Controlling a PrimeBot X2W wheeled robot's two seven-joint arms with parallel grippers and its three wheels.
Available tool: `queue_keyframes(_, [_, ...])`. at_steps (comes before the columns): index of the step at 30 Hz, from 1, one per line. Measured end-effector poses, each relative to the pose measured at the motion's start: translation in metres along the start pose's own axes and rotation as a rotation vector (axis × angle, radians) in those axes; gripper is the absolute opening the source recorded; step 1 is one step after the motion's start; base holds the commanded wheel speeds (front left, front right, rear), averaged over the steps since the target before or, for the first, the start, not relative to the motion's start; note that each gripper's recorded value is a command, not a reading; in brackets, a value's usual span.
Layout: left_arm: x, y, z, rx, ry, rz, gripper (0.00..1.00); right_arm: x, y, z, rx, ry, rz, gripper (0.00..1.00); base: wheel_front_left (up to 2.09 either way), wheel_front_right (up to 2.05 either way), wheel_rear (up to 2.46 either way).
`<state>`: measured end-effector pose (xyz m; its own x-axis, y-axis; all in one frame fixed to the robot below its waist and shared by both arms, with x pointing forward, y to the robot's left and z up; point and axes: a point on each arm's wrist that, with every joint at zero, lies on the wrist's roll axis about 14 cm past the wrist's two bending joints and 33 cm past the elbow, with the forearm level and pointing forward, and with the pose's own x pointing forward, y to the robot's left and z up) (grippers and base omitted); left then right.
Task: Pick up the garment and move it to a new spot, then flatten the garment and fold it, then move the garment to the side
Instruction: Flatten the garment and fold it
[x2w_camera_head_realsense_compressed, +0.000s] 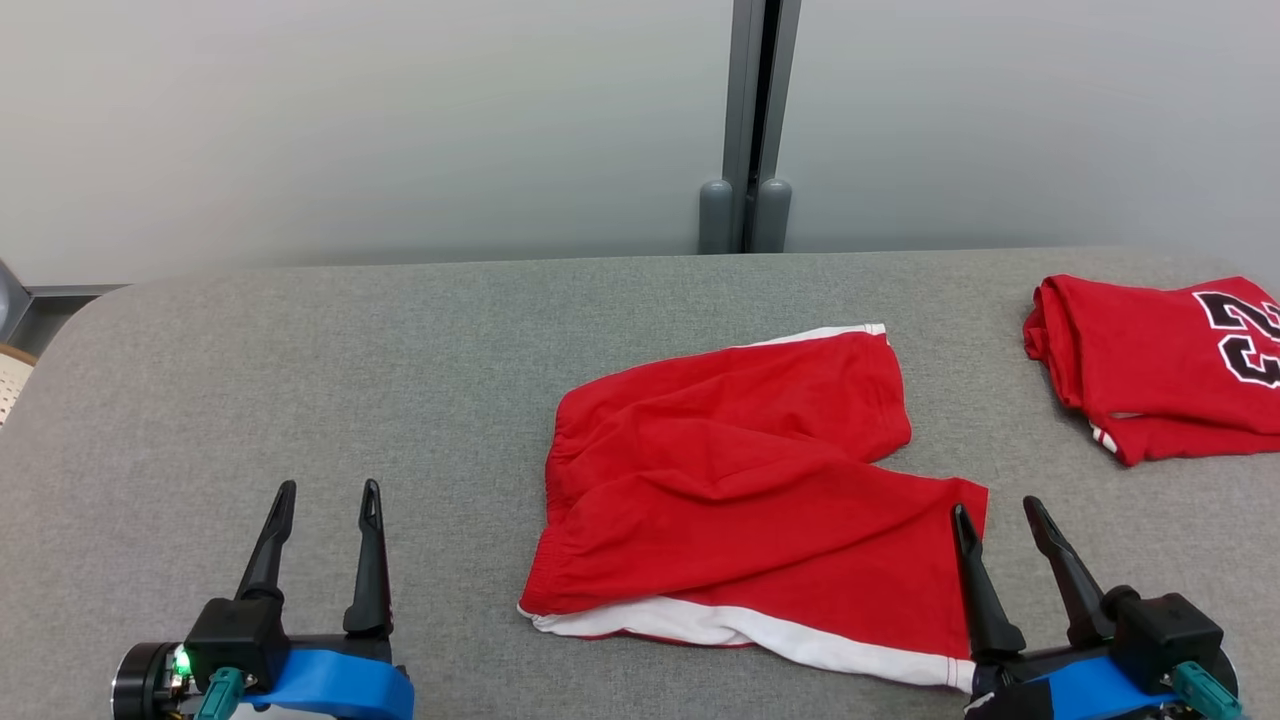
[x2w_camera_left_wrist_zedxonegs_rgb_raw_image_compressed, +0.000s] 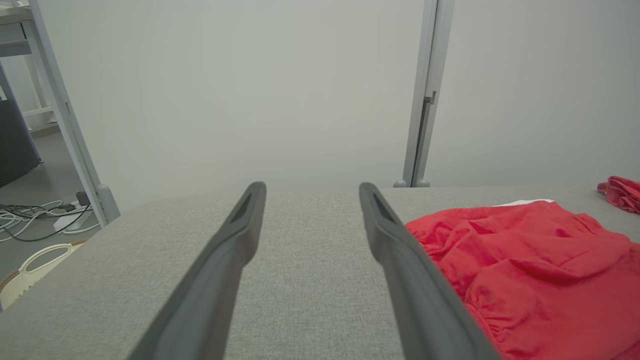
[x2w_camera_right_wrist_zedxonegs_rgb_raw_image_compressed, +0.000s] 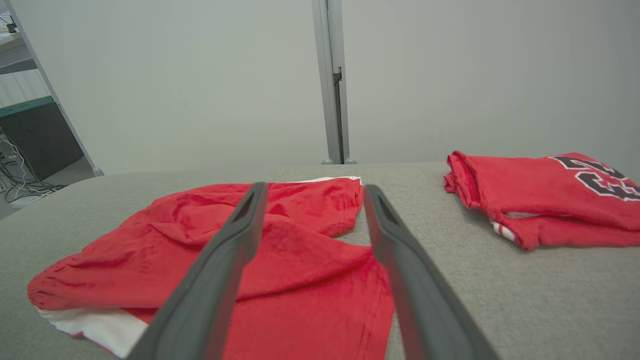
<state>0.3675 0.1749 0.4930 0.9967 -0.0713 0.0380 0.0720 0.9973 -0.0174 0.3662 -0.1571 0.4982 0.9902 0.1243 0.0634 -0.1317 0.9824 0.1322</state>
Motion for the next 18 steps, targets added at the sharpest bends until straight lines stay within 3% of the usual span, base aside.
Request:
queue_keyframes(12, [0.000, 0.000, -0.005, 0.000, 0.017, -0.004, 1.00, -0.003, -0.002, -0.013, 0.005, 0.042, -0.013, 1.00, 0.00, 0.00, 0.00])
queue_keyframes(18, [-0.008, -0.031, -0.030, -0.002, 0.094, -0.105, 1.00, -0.015, -0.008, -0.050, 0.014, 0.161, -0.031, 1.00, 0.00, 0.00, 0.00])
